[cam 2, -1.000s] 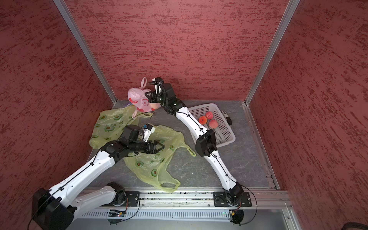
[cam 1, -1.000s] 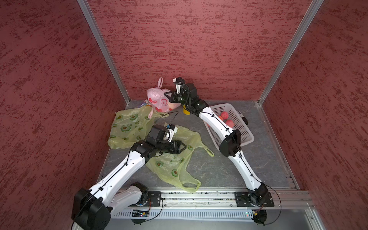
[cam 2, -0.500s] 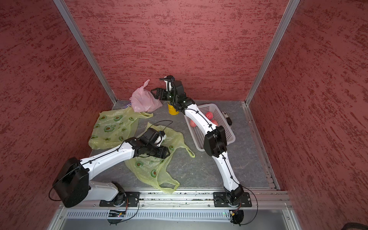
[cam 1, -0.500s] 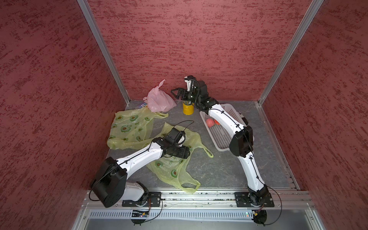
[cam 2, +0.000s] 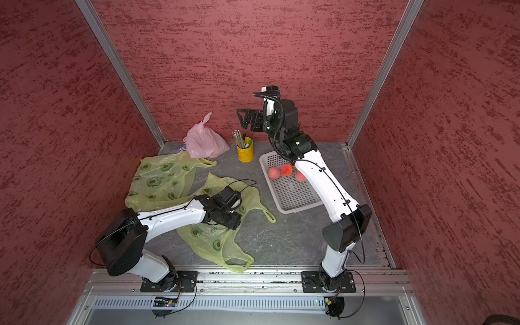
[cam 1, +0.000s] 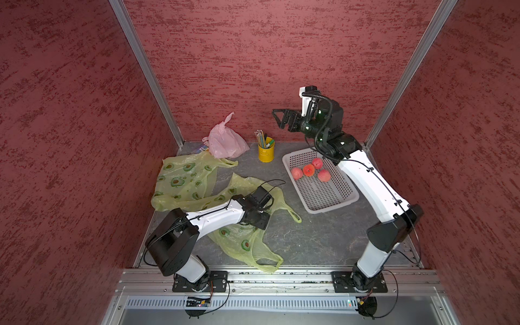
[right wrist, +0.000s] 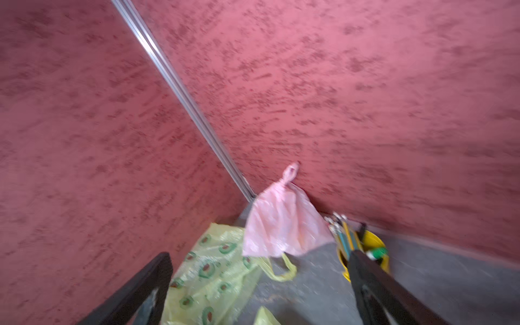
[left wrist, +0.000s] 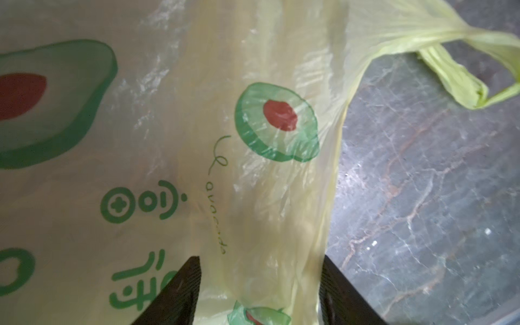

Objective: Place the peach into a plastic bag & tie a knot
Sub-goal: Pick up the plastic bag at the center of the board.

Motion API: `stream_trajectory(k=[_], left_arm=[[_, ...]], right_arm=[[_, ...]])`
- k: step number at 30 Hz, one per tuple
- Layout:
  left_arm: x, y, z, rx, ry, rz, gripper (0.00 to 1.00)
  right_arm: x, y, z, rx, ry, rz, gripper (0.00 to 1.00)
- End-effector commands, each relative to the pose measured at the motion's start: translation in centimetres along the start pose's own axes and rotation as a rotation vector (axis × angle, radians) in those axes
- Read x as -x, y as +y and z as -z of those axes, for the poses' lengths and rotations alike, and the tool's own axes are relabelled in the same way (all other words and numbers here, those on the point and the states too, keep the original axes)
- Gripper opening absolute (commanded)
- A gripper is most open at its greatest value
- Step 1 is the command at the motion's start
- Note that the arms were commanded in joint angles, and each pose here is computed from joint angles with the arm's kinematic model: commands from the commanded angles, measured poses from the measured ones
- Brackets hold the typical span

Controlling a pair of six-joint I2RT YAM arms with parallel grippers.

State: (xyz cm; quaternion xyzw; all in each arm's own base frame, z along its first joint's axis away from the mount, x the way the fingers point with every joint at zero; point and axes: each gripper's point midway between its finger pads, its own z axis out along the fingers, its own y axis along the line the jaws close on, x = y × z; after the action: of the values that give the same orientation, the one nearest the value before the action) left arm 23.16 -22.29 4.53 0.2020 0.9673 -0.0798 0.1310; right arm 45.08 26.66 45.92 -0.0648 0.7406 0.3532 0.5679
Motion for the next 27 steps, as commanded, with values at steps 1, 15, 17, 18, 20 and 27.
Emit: stream_trajectory(k=[1,15,17,18,20,27], left_arm=[[1.3,-0.3,0.5,0.001,-0.030,-0.010,0.36],[5.0,-0.5,9.4,-0.338,-0.192,0.155,0.00],[6.0,-0.3,11.5,-0.404,-0.238,0.190,0.00],[6.5,-0.3,12.4,-0.428,-0.257,0.203,0.00],[7.3,-0.1,14.0,-0.480,-0.287,0.232,0.00],[9.0,0.5,16.9,-0.572,-0.363,0.280,0.00]], right_arm=[[-1.0,-3.7,2.8,-0.152,-0.002,0.048,0.99],[-13.8,-19.6,9.1,-0.575,0.265,-0.045,0.99],[-16.6,-21.3,8.1,-0.595,0.331,-0.060,0.99],[-17.5,-22.0,7.6,-0.602,0.350,-0.065,0.99],[-19.5,-23.3,6.5,-0.603,0.388,-0.082,0.99],[-23.9,-26.7,2.8,-0.608,0.461,-0.130,0.96]])
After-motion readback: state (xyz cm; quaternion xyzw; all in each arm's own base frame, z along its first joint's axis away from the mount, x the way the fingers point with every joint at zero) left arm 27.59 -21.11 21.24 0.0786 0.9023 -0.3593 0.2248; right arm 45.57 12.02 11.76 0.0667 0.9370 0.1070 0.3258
